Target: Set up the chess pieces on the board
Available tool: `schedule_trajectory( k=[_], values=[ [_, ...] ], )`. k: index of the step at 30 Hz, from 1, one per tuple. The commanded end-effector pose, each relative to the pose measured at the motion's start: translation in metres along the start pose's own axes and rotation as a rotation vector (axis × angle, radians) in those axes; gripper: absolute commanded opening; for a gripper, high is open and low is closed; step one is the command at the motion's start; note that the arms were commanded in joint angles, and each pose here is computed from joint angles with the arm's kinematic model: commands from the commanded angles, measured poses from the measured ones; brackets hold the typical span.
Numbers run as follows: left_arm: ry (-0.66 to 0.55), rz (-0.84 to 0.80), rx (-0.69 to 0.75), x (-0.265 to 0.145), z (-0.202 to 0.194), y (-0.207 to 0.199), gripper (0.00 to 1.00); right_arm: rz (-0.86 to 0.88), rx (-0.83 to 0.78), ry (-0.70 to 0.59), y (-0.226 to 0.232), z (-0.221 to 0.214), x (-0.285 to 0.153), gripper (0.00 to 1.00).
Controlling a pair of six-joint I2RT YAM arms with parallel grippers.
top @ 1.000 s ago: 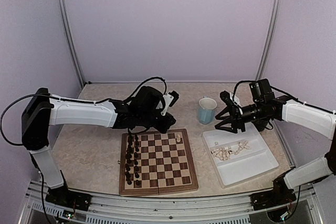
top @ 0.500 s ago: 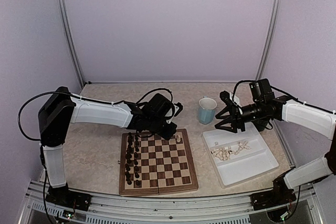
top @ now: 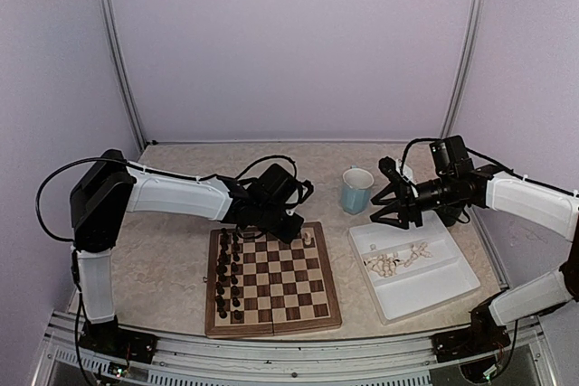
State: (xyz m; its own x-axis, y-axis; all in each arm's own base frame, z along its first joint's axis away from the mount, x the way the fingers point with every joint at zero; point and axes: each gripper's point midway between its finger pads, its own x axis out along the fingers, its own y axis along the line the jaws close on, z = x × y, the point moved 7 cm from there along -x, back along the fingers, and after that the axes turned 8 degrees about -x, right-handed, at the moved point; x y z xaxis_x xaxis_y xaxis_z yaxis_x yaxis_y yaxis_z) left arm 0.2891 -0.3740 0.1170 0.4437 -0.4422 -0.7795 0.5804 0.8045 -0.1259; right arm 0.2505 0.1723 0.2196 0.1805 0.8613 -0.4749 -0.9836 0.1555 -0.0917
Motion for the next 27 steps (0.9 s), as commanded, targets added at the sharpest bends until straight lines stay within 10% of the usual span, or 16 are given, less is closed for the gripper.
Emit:
schedule_trajectory(
  k=[1,27],
  values=[
    [0.007,0.029,-0.009,0.0047,0.0014,0.0027,0.09,0.014,0.002,-0.005,0.0007,-0.0025,0.0006,0.53],
    [0.036,0.037,-0.003,0.0073,-0.0002,-0.0012,0.29,0.043,0.013,-0.004,0.0014,-0.0048,0.0035,0.54]
  ],
)
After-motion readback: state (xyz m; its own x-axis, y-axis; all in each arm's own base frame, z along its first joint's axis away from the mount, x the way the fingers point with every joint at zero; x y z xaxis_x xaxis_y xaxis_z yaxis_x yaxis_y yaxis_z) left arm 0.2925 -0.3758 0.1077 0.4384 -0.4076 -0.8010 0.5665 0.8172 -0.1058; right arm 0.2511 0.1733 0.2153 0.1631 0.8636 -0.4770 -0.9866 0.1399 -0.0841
